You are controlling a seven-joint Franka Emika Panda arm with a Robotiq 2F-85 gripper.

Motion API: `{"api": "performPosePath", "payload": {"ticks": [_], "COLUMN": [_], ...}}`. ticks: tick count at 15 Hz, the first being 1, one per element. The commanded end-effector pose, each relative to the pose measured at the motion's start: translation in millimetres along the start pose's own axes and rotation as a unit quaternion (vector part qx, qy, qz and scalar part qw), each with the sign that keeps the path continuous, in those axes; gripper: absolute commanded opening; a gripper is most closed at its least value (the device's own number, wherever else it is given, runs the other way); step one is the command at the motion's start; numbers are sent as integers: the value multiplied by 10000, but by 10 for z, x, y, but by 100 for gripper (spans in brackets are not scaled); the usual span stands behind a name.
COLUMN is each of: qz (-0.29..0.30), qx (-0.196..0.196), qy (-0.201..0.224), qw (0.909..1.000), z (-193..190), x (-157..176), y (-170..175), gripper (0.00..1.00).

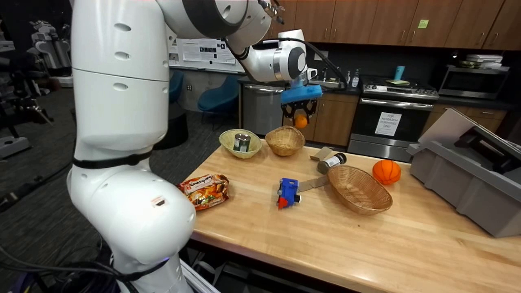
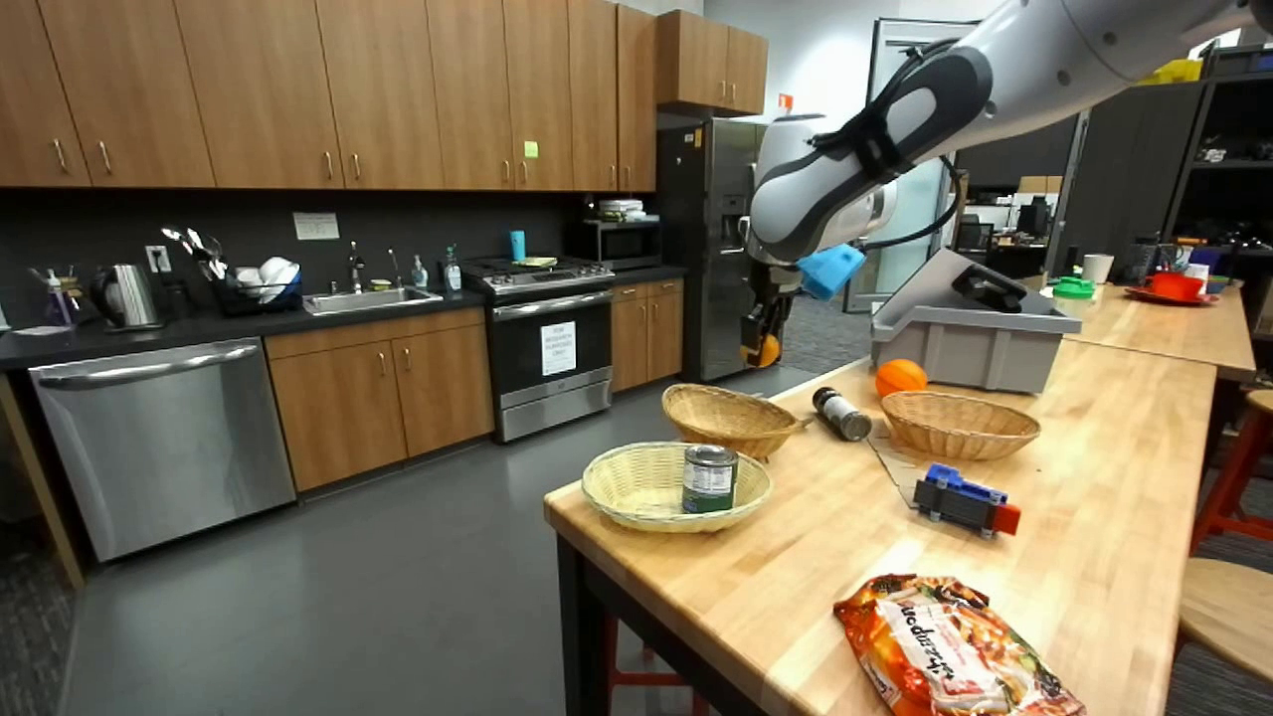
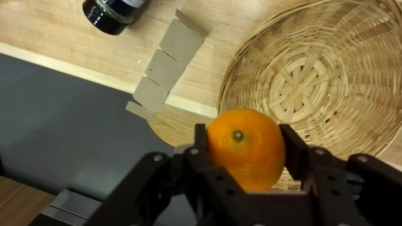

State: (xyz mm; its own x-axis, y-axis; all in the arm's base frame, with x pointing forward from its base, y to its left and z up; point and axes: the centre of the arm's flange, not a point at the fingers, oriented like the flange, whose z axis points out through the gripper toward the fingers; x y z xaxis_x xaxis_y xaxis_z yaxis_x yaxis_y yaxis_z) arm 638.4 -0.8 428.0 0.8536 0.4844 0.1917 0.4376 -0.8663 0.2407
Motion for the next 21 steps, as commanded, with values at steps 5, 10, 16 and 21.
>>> {"api": "performPosePath", "payload": {"ticks": [5, 10, 16, 21], "qz": [-551, -149, -643, -678], "qx": [428, 79, 56, 221], "qy": [-33, 351, 217, -142], "qw": [9976, 9992, 9977, 9974], "z": [-10, -64, 23, 269], "x": [3, 5, 54, 95], "y": [-44, -11, -163, -317], "gripper": [32, 32, 32, 32]}}
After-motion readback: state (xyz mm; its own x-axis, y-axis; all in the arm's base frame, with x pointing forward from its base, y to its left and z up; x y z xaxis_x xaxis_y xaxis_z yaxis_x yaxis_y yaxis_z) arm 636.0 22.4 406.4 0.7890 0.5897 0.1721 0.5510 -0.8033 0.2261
